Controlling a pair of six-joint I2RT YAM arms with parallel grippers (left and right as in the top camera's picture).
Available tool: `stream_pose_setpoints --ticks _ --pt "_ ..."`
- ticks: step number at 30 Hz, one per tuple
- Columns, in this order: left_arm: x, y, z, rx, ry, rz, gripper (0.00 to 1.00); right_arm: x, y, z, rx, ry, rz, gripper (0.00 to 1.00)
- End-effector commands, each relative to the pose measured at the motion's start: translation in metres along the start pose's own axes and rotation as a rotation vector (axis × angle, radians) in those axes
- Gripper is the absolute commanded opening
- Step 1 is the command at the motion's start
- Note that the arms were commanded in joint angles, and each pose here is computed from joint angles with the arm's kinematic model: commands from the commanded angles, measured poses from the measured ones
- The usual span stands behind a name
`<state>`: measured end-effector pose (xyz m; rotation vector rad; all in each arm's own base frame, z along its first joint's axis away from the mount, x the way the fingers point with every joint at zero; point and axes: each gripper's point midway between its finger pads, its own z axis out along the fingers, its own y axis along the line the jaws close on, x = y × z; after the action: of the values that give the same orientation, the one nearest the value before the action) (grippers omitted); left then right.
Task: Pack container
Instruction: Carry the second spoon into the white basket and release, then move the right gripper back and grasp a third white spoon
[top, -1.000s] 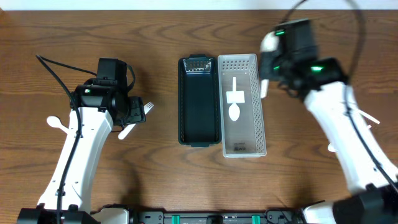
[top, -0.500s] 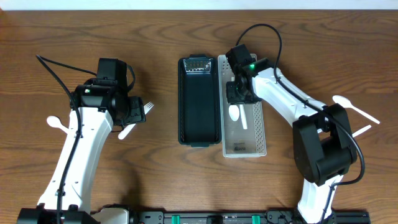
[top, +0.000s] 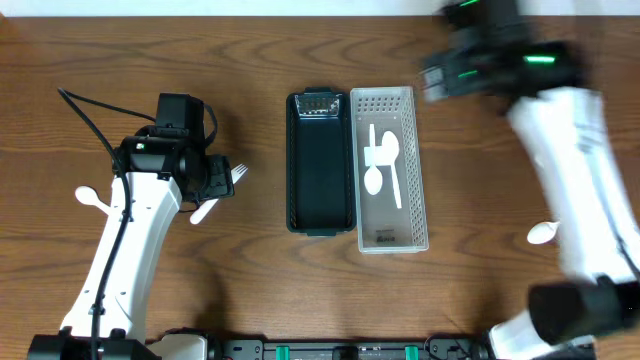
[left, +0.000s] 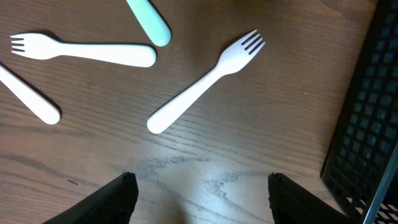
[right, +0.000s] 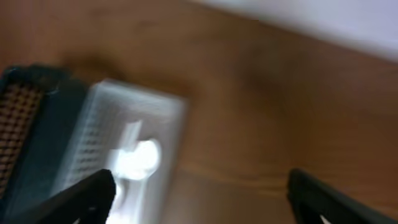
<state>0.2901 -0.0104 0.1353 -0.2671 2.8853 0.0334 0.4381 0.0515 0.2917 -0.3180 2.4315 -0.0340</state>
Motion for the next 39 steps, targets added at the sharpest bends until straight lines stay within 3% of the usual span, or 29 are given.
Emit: stream_pose_setpoints --ticks 1,7,11,16,25,39 --pt "-0.007 0.003 -0.006 -0.008 -0.024 -0.002 0.70 0.028 -0.068 -0.006 0.097 0.094 -0.188 0.99" --pt "-0.005 0.003 -0.006 -0.009 -0.017 -0.002 0.70 0.101 -0.165 0.012 0.119 0.313 -0.216 0.99" --pt "-0.004 0.003 -0.006 -0.011 -0.011 -0.001 0.70 0.143 -0.183 0.040 -0.002 0.419 -0.273 0.95" --pt "-0.003 0.004 -0.006 -0.012 -0.007 -0.001 0.71 0.184 -0.193 0.083 -0.086 0.529 -0.222 0.94" --pt "-0.002 0.004 -0.006 -0.013 -0.002 -0.001 0.71 0.231 -0.184 0.140 -0.207 0.649 -0.185 0.93" --pt "-0.002 0.004 -0.006 -0.013 -0.002 -0.001 0.71 0.255 -0.206 0.157 -0.174 0.664 -0.146 0.92"
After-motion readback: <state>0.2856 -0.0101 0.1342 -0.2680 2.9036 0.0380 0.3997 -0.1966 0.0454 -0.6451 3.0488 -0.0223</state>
